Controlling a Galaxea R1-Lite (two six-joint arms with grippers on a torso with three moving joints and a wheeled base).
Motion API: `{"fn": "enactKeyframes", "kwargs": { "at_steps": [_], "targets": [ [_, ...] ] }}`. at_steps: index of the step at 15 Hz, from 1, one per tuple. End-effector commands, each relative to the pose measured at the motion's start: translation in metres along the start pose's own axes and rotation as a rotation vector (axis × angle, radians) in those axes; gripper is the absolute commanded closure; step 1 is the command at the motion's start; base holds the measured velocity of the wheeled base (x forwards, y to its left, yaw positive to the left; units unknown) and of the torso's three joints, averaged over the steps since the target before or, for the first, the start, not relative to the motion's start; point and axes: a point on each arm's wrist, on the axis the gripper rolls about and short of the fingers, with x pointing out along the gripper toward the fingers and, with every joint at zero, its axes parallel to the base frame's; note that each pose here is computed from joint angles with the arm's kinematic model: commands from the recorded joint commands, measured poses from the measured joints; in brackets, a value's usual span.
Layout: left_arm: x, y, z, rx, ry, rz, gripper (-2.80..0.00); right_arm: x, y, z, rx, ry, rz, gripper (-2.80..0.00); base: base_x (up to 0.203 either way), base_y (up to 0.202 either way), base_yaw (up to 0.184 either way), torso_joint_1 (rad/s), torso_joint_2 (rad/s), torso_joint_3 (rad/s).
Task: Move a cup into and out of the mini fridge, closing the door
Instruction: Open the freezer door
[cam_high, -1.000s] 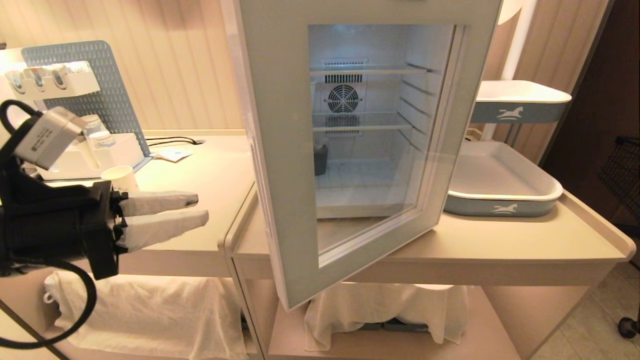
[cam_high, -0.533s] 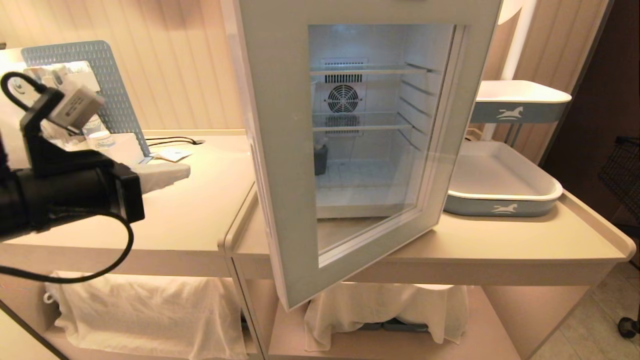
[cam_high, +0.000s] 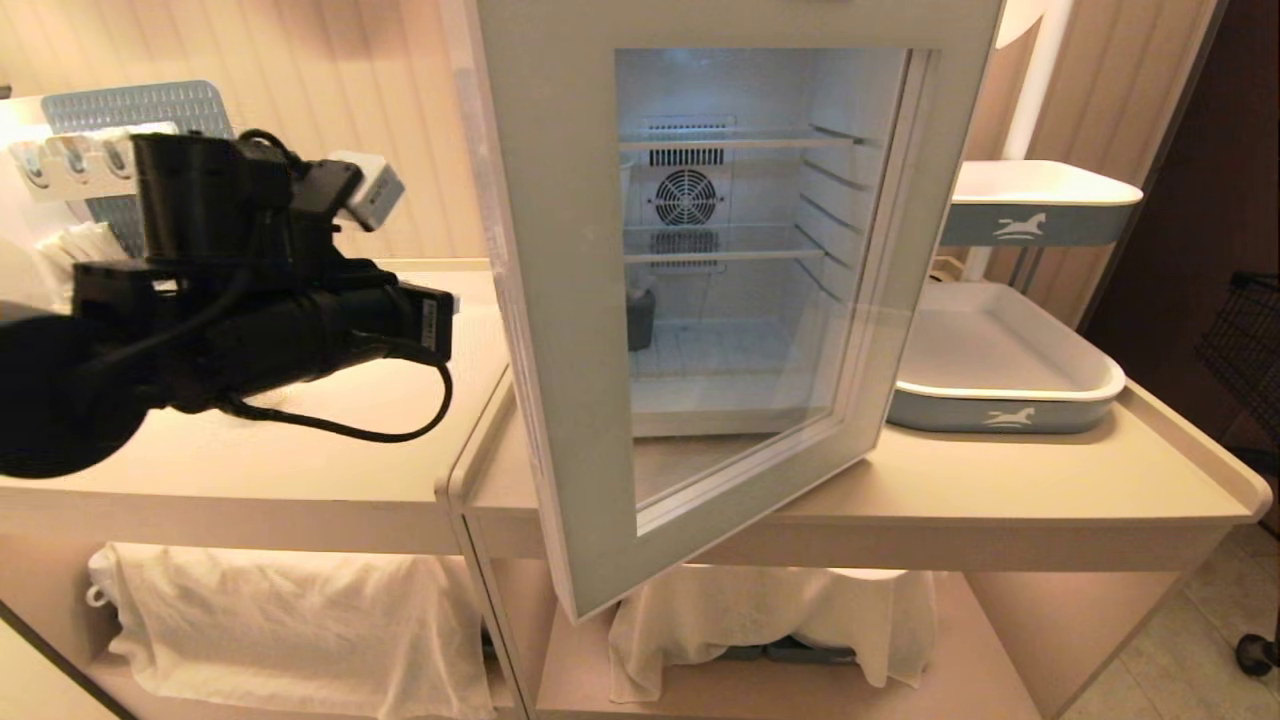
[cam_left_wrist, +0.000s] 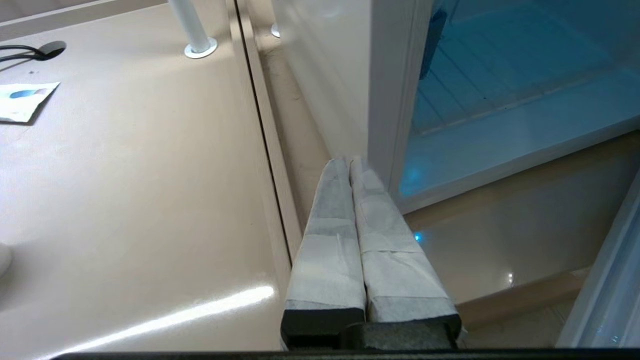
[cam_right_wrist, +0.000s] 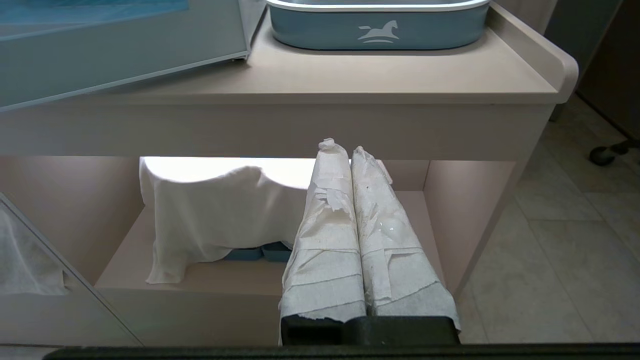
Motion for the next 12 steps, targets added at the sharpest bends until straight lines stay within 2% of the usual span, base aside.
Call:
{"fn": "enactKeyframes", "kwargs": {
  "at_steps": [1,4,5,9,12],
  "targets": [
    [0.027,-0.010,-0.010,0.010,0.032,-0.010,0.00,0.000,0.000,0.000,0.000,0.003,0.000,0.00,0.000,0.000,0.000,0.000,0.00,0.000],
    [0.055,-0.014,-0.009,0.024,-0.018,0.099,0.00,0.000,0.000,0.000,0.000,0.001,0.000,0.00,0.000,0.000,0.000,0.000,0.00,0.000],
    [0.056,-0.021,-0.008,0.030,-0.021,0.100,0.00,0.000,0.000,0.000,0.000,0.003,0.000,0.00,0.000,0.000,0.000,0.000,0.00,0.000],
    [0.052,-0.045,-0.005,0.009,-0.034,0.037,0.00,0.000,0.000,0.000,0.000,0.002,0.000,0.00,0.000,0.000,0.000,0.000,0.00,0.000],
    [0.039,-0.065,0.004,-0.050,-0.063,-0.037,0.00,0.000,0.000,0.000,-0.001,0.000,0.000,0.00,0.000,0.000,0.000,0.000,0.00,0.000]
  ]
}}
